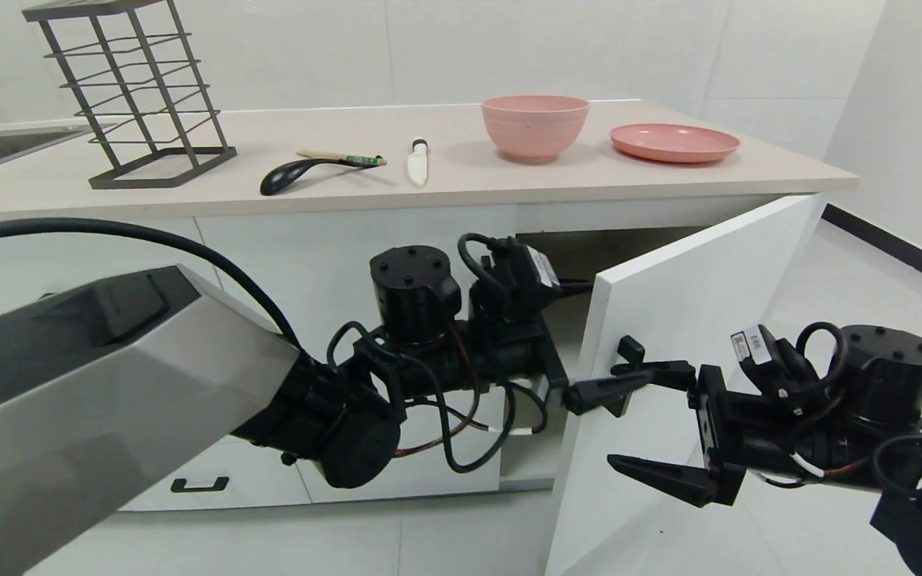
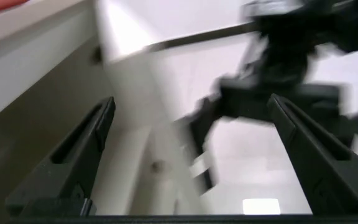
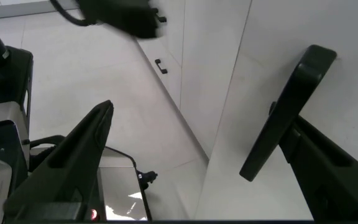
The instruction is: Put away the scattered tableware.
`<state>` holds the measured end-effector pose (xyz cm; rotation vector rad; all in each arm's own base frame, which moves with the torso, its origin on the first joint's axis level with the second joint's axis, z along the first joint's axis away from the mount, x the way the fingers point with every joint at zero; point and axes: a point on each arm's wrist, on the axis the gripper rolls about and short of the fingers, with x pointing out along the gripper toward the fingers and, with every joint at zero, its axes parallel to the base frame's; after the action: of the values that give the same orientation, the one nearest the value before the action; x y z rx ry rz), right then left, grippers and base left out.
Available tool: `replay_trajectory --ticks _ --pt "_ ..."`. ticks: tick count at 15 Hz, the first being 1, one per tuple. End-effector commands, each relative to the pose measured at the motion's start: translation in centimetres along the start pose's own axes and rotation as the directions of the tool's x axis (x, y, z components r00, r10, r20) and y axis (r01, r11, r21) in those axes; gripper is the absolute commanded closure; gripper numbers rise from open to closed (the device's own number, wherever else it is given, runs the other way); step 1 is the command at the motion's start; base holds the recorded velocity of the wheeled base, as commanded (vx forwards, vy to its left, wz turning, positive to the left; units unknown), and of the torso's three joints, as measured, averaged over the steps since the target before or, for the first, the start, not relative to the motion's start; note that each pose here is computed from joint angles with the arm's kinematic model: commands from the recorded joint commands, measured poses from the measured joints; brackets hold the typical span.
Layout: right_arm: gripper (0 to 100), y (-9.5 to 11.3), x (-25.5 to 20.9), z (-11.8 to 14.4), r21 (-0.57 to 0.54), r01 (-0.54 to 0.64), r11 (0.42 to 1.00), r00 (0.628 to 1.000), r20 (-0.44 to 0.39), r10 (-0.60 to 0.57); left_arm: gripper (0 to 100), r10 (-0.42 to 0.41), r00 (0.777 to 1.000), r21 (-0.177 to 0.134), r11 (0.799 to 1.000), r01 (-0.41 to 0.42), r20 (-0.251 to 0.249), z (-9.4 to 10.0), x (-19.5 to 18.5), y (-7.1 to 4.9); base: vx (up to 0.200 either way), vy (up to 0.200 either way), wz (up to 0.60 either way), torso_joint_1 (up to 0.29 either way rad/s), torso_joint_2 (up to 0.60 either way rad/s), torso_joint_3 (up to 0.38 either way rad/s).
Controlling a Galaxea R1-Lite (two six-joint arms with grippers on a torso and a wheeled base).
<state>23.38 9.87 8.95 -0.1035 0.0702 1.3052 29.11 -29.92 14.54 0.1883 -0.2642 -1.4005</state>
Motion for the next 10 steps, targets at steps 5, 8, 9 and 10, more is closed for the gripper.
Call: replay_trajectory --ticks 5,8,9,10 --pt "0 -0.5 -0.7 -0.2 -0.014 0.020 1.000 1.000 0.003 -0.020 0 -0.073 0.997 0.001 0.997 0.073 0.029 0.0 1.5 -1.7 0.000 0.000 0.00 0.000 0.00 0.000" --pt "0 -1.8 -1.8 -1.1 0.012 0.070 0.997 0.997 -0.010 -0.070 0 -0.071 0.996 -0.039 0.997 0.073 0.056 0.2 1.6 -1.7 0.000 0.000 0.00 0.000 0.00 0.000" --pt "0 -2.4 -2.5 -1.7 0.017 0.096 0.995 0.995 -0.017 -0.096 0 -0.072 0.994 -0.064 0.995 0.077 0.078 0.3 1.7 -1.8 0.000 0.000 0.00 0.000 0.00 0.000" --pt "0 -2.8 -3.0 -2.0 0.023 0.121 0.992 0.992 -0.023 -0.120 0 -0.069 0.994 -0.067 0.995 0.075 0.088 0.2 1.8 -1.8 0.000 0.000 0.00 0.000 0.00 0.000"
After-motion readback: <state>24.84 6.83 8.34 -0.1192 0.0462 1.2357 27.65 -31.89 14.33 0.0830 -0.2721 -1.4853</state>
